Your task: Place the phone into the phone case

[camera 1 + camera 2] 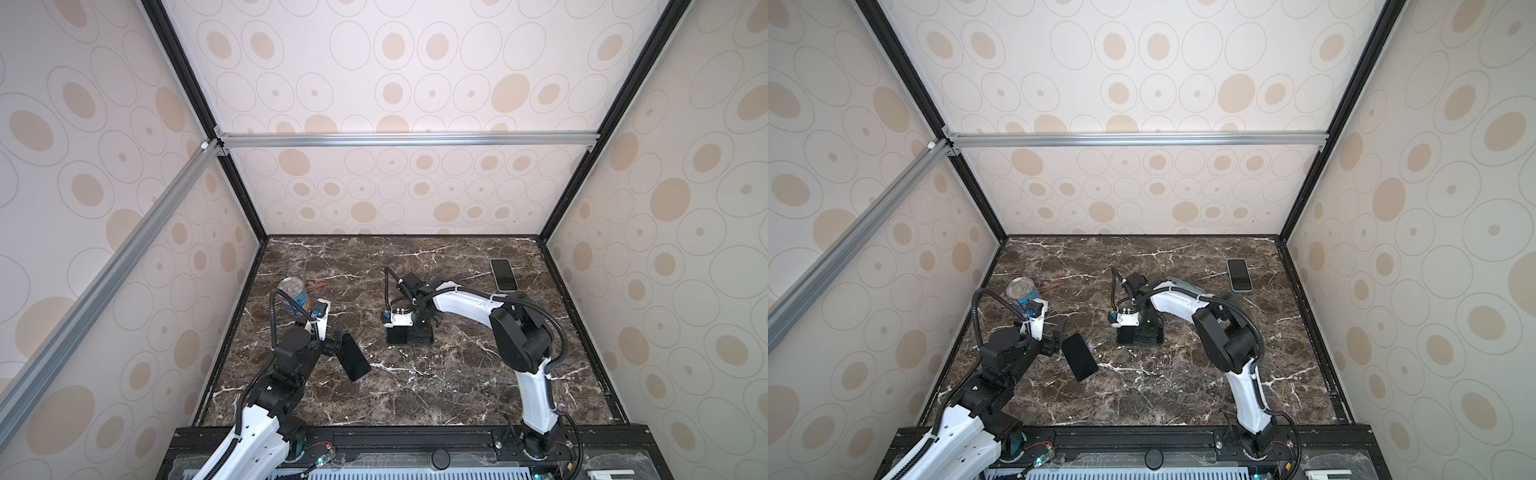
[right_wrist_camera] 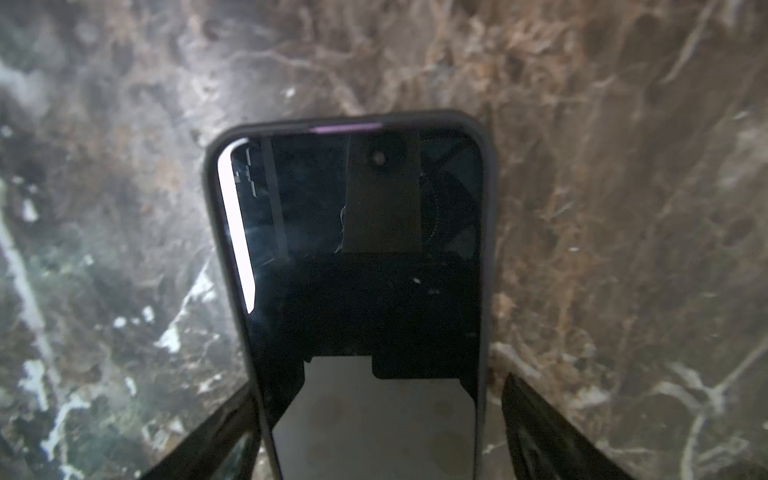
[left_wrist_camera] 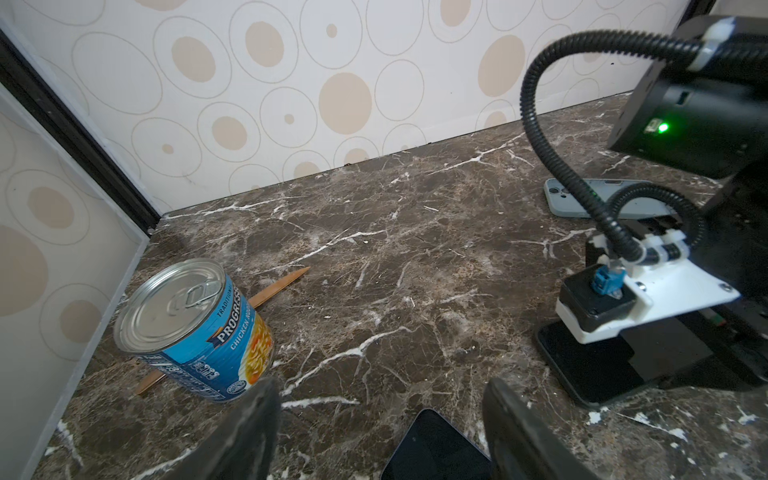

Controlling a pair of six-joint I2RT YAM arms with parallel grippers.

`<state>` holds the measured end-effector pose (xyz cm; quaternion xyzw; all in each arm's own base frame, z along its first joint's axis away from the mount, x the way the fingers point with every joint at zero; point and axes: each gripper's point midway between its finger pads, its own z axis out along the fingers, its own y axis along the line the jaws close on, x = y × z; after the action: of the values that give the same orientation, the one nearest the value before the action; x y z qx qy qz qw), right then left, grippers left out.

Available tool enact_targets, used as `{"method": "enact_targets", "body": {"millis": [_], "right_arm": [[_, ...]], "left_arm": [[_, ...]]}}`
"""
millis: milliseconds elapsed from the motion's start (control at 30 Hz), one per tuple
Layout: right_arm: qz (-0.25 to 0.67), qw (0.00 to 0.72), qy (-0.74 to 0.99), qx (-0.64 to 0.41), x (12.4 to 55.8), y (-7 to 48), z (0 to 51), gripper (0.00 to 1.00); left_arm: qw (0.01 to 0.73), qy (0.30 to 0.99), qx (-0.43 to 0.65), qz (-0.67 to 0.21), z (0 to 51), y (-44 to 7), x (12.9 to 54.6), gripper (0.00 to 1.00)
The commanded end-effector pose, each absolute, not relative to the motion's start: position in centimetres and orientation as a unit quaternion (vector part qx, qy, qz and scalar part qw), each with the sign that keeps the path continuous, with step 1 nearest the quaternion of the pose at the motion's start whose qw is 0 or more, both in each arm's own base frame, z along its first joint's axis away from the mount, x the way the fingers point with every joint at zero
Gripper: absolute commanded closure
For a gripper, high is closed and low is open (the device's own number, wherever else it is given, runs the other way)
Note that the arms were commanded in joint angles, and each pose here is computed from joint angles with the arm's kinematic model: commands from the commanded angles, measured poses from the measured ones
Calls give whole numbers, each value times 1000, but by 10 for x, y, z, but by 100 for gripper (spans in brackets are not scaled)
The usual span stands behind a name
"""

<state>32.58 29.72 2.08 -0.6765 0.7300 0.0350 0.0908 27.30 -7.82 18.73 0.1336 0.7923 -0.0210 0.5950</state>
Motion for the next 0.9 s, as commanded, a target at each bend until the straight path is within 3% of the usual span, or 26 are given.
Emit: {"method": "enact_targets", "body": {"millis": [0,600,867], "right_arm": [[-18,89,773,-627,350,294,9,12],[9,177,946,-273,487,340,9,18],[38,180,953,-240,490,337,28,16]], "left_arm": [[614,779,127,-2,200,-71,275,23],[621,775,114,2,205,-67,275,23],[619,777,112,8,204,-66,276,23]]}}
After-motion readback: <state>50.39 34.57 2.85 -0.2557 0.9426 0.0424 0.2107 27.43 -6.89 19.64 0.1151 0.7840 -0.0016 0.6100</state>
